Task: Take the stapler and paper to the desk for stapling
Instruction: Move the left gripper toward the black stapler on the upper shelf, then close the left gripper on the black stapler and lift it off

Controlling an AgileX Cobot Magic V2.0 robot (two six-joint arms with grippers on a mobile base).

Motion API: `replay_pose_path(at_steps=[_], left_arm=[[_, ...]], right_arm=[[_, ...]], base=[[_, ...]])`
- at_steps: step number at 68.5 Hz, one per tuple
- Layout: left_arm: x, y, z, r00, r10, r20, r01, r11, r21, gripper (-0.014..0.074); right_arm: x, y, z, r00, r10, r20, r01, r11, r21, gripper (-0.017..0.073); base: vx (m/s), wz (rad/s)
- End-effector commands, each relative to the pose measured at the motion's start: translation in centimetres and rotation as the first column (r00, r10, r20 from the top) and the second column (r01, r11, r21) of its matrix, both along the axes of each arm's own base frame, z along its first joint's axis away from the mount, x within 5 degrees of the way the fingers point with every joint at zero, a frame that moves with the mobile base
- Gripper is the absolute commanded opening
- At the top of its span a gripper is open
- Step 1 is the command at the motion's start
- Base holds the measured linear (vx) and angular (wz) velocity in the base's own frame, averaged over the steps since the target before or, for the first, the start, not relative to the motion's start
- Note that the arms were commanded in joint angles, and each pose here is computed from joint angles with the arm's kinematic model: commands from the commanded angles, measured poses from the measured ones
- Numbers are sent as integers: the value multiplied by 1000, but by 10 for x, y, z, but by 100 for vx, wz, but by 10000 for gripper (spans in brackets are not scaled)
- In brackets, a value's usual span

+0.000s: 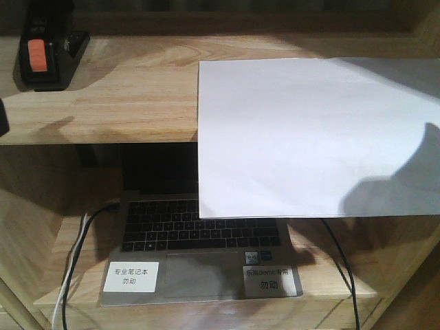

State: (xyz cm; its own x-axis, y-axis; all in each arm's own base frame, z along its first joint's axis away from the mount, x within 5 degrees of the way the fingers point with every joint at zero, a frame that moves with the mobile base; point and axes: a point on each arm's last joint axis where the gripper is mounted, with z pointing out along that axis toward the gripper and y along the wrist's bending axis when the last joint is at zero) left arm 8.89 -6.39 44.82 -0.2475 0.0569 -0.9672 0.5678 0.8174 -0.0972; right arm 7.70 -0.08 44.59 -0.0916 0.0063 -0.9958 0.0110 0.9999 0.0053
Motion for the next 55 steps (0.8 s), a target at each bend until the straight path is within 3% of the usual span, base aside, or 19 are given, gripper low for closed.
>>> replay_pose_path(at_steps=[1,12,21,35,43,55], left_arm=[[4,-6,11,999,-15,45,18,997,-70,680],[21,-17,14,999,-16,29,18,998,-66,680],[43,-30,27,1000,-1,7,1,1000,-25,680],[81,-40,53,991,137,-16,-136,991,17,680],[94,-38,67,970,239,-32,-237,970,59,680],[111,-34,79,922,383,-59,-375,920,114,680]], right_arm=[[0,0,14,996,-3,89,4,1000,-12,437],[0,0,14,996,-3,89,4,1000,-13,437],[0,0,14,996,-4,89,5,1000,-14,437],[0,0,14,996,-4,89,5,1000,-14,437],[0,0,14,996,-4,89,5,1000,-14,437],[0,0,14,996,-4,89,5,1000,-14,437]], base=[[0,0],[0,0],[0,0],[0,0],[0,0],[0,0]])
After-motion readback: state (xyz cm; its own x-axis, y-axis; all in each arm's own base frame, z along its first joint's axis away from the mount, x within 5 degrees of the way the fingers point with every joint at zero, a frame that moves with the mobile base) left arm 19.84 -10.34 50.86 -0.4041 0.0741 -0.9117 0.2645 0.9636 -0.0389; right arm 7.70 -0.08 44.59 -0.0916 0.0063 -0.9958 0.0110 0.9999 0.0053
